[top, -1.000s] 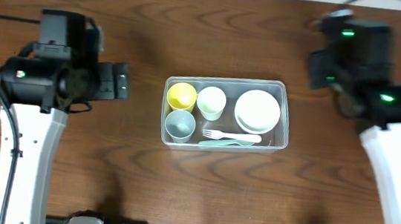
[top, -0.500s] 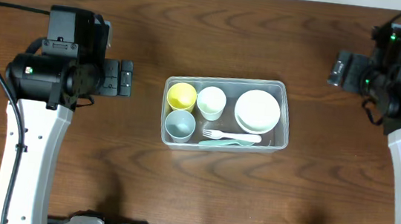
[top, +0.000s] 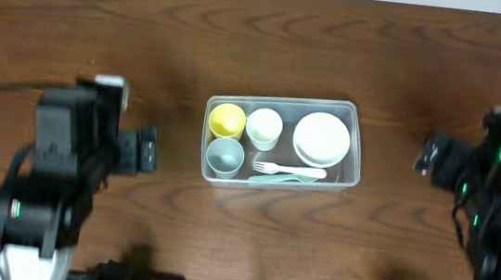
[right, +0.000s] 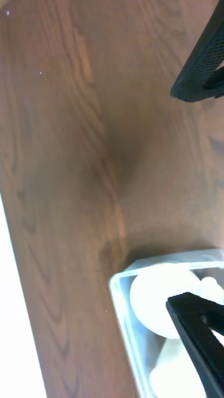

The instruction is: Pack container

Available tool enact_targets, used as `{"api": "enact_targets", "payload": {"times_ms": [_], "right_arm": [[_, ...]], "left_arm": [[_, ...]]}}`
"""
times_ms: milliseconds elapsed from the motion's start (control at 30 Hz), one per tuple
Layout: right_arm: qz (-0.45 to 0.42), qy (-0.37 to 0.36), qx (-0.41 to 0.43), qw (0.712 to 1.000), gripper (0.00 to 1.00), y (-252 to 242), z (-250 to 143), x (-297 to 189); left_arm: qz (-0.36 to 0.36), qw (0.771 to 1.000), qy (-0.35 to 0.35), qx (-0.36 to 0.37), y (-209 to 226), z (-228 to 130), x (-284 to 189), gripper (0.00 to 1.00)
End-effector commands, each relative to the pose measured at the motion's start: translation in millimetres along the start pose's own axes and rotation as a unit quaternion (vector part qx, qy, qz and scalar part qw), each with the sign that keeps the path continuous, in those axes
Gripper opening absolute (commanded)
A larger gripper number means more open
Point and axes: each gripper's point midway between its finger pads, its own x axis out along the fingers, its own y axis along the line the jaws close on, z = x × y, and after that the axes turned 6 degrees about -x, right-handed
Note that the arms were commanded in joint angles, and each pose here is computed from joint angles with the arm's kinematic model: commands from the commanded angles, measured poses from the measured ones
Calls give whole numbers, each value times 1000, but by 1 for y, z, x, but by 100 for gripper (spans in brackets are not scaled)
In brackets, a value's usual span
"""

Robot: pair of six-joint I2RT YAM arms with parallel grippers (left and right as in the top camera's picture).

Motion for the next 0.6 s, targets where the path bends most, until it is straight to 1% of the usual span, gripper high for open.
{"api": "enact_targets", "payload": {"times_ms": [0, 100, 167, 200, 333, 467, 567], "right_arm": [[-5, -5, 10, 1000, 96, -7, -41, -4], [1, -11, 11, 1000, 95, -8, -72, -5], [1, -15, 11, 1000, 99, -10, -86, -3], [1, -15, 11, 1000, 99, -10, -91, -2], [10, -11, 11, 1000, 99, -8, -99, 1], [63, -3, 14, 998, 99, 10, -102, 1], [65, -1, 15, 998, 99, 11, -103, 1]], "left_arm": [[-11, 999, -41, -4, 1, -16, -16, 98], [-16, 996, -91, -5, 3, -24, -38, 98], [-18, 993, -117, -6, 5, -29, -49, 98], [-19, 992, -124, -6, 5, -31, -53, 98], [-21, 990, -136, -6, 5, -34, -59, 98], [-21, 991, -134, -6, 5, -34, -59, 98], [-21, 991, -134, -6, 5, -34, -59, 98]]}}
